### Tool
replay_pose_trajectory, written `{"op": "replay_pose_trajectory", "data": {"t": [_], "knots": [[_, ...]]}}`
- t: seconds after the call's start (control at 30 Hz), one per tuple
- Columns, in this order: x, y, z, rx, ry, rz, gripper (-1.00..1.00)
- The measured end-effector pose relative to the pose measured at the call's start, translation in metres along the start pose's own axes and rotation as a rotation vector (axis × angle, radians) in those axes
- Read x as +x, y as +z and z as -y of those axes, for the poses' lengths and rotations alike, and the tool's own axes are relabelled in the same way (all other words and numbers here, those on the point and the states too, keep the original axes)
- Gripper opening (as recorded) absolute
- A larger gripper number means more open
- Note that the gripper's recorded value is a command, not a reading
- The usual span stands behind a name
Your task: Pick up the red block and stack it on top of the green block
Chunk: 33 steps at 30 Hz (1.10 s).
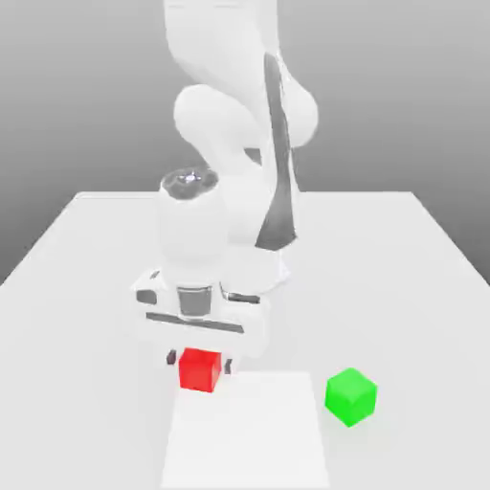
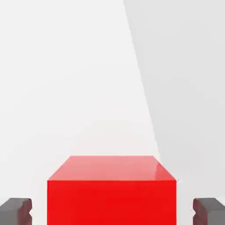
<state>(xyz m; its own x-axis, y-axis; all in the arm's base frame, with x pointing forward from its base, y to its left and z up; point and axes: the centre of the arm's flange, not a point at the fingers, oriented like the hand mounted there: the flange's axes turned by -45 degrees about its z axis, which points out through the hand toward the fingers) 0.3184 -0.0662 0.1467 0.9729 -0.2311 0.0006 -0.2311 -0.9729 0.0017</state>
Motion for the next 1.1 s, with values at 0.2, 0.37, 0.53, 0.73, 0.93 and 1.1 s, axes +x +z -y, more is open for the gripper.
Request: {"op": "replay_pose_trajectory", "data": {"t": [0.2,0.37,0.53,0.73,0.93,1.1], "knots": [[0.001,-0.011,0.0,-0.002,0.001,0.001,-1.0],[0.001,-0.049,0.0,-0.001,0.001,0.0,-1.0],[0.015,-0.076,0.076,-0.002,-0.089,-0.001,-1.0],[-0.004,-0.09,0.212,0.0,-0.242,-0.001,-1.0],[-0.006,-0.037,0.221,0.001,-0.247,-0.001,1.0],[-0.006,-0.037,0.221,0.001,-0.247,-0.001,1.0]]}}
